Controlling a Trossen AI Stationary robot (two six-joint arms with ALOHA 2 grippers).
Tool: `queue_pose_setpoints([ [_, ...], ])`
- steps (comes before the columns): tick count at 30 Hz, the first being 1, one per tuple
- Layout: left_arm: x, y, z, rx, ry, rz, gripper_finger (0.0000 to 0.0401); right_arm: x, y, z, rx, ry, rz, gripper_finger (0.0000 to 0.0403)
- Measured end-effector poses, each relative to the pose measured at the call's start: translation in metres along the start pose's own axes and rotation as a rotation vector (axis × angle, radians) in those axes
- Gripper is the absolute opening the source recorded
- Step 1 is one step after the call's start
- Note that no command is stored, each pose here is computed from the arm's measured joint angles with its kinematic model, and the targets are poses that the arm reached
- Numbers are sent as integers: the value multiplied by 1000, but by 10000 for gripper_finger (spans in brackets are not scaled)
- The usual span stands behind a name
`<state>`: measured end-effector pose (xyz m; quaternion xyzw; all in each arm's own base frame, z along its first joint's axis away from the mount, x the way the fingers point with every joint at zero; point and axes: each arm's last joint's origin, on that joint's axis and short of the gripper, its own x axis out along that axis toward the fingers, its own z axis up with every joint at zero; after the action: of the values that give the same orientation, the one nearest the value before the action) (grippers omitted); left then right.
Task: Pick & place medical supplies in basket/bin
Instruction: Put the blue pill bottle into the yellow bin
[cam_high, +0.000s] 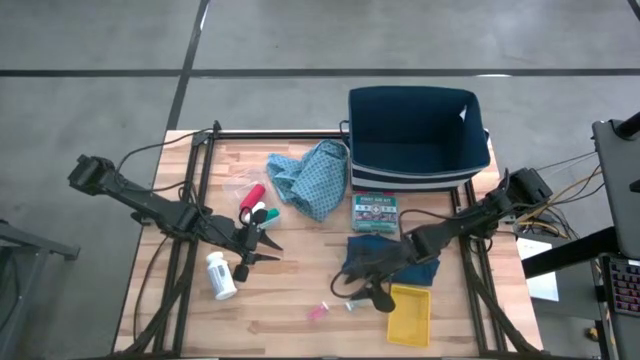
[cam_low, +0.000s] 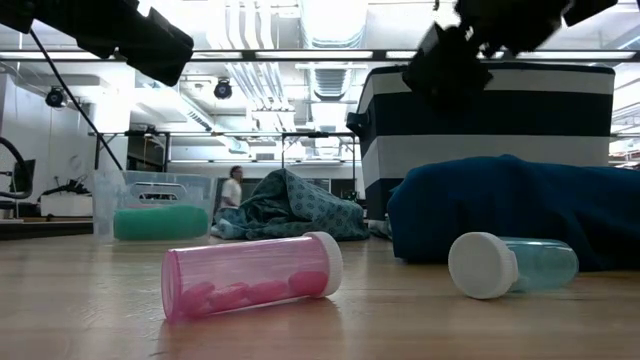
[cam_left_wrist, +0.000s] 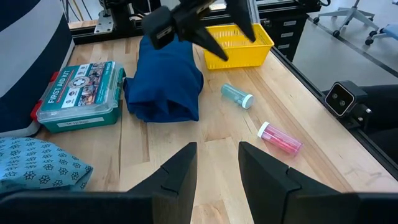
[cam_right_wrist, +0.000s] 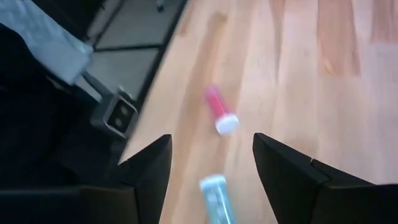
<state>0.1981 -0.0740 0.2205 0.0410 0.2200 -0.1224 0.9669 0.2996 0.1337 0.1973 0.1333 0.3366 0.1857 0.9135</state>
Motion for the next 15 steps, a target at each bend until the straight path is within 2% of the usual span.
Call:
queue_pose_setpoints([
  [6, 0, 0, 0, 0, 0, 0, 120, 0, 3, -6, -10, 53, -14, 206],
  [15, 0, 0, 0, 0, 0, 0, 120, 3, 17, -13, -107, 57, -17, 185],
])
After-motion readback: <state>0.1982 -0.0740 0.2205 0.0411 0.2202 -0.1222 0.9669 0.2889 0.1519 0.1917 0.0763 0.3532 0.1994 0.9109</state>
